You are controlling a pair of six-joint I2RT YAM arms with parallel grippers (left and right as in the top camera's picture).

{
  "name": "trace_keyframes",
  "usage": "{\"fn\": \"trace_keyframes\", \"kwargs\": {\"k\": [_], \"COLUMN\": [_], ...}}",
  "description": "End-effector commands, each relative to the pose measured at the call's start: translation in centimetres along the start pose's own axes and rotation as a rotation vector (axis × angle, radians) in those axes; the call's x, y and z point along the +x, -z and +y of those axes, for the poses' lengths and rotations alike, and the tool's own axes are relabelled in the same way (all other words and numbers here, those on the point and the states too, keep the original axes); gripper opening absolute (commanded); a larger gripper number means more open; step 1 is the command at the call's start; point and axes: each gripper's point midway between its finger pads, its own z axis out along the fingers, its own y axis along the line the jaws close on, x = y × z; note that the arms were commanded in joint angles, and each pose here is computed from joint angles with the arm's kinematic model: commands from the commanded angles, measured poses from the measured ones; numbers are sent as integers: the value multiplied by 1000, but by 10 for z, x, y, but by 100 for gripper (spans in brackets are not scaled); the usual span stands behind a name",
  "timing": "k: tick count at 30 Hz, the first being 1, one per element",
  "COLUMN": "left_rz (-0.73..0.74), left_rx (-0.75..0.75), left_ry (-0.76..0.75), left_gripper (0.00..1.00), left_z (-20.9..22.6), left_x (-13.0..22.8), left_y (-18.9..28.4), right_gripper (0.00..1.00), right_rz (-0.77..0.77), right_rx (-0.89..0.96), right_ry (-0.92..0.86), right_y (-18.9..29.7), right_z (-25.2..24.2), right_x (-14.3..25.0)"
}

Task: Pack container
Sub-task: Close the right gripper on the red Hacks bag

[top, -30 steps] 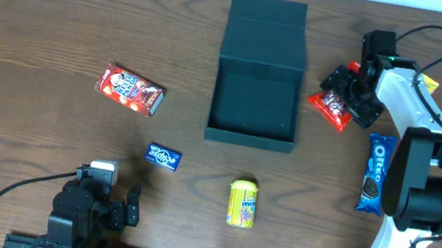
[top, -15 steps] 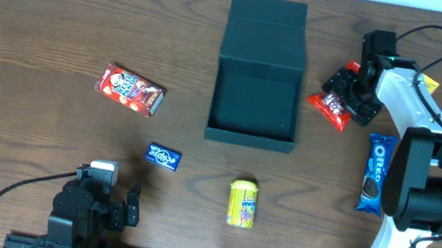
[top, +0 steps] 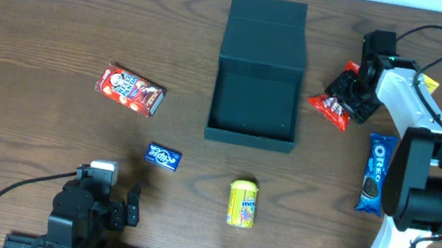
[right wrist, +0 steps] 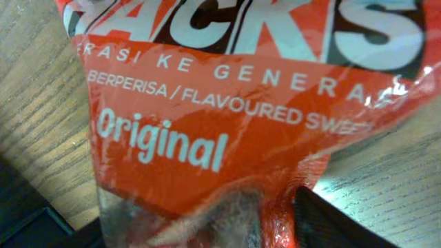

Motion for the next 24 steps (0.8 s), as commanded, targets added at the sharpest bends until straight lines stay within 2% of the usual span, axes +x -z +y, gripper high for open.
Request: {"fn": "trace_keyframes", "kwargs": {"k": [1,11,13,17,24], "left_rz": [59,59,59,59,59], "left_rx": [-7,-7,-7,-7,-7], "left_ry": [-16,-16,-16,-16,-16], "left_gripper": [95,96,95,95,95], "left_z": [2,2,2,2,2], "left_x": [18,18,18,18,18], "left_y": [-7,-7,-7,-7,-7], "right_gripper": [61,54,47,42,41], "right_rz": [21,24,27,38,47], "right_rx": [28,30,28,31,31], "right_ry": [15,15,16,21,29], "right_y": [-8,-8,-8,-8,-6], "right_z": [-2,-2,-2,-1,1], "right_x": [10,10,11,15,19]}}
